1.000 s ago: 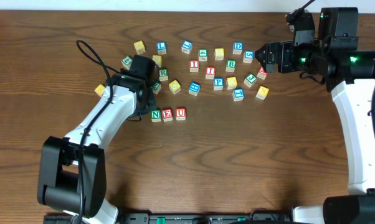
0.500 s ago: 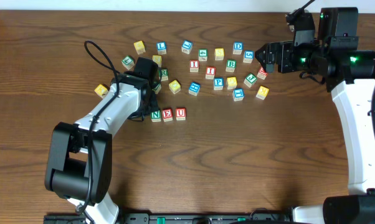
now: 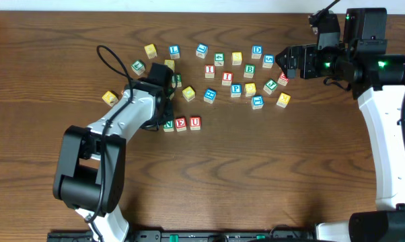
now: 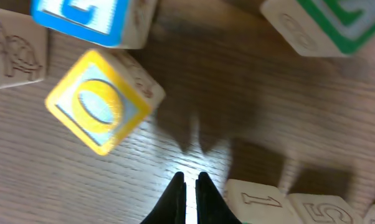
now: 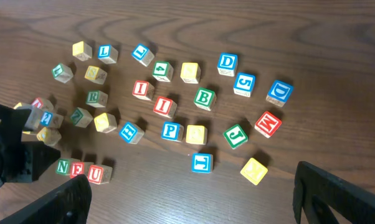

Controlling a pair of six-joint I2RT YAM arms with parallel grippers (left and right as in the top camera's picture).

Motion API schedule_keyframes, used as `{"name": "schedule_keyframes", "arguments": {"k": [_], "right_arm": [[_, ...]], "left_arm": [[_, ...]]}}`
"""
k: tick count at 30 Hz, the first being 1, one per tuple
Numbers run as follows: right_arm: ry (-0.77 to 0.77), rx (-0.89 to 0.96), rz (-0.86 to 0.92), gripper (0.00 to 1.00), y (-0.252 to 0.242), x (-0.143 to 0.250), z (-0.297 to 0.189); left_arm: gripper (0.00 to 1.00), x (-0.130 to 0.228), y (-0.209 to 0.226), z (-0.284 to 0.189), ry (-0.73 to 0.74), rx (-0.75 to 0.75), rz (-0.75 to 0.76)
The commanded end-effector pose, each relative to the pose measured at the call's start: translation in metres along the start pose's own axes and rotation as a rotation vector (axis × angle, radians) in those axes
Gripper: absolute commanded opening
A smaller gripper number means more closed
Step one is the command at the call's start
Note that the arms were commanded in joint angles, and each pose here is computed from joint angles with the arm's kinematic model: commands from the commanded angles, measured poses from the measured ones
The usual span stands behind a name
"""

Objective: Spell out NEURIPS

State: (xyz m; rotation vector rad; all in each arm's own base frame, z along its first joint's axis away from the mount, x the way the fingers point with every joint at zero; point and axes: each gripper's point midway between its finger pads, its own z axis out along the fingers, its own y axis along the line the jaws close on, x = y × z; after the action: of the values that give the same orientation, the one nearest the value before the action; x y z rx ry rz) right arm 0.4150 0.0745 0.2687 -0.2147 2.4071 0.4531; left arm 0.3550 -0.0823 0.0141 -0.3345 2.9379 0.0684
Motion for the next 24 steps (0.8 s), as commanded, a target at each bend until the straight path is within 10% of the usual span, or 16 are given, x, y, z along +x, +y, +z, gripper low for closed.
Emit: {"name": "schedule_keyframes", "arguments": {"k": [1, 24], "right_arm": [[0.005, -0.005, -0.006, 0.99, -0.0010, 0.0014, 0.0013], [0.005, -0.005, -0.006, 0.99, -0.0010, 0.0014, 0.0013]], "left_arm": [[0.08, 0.0072, -0.0045, 0.0056, 0.016, -0.003, 0.039], [0.08, 0.0057, -0.0144, 0.0053, 0.008, 0.037, 0.043]]}}
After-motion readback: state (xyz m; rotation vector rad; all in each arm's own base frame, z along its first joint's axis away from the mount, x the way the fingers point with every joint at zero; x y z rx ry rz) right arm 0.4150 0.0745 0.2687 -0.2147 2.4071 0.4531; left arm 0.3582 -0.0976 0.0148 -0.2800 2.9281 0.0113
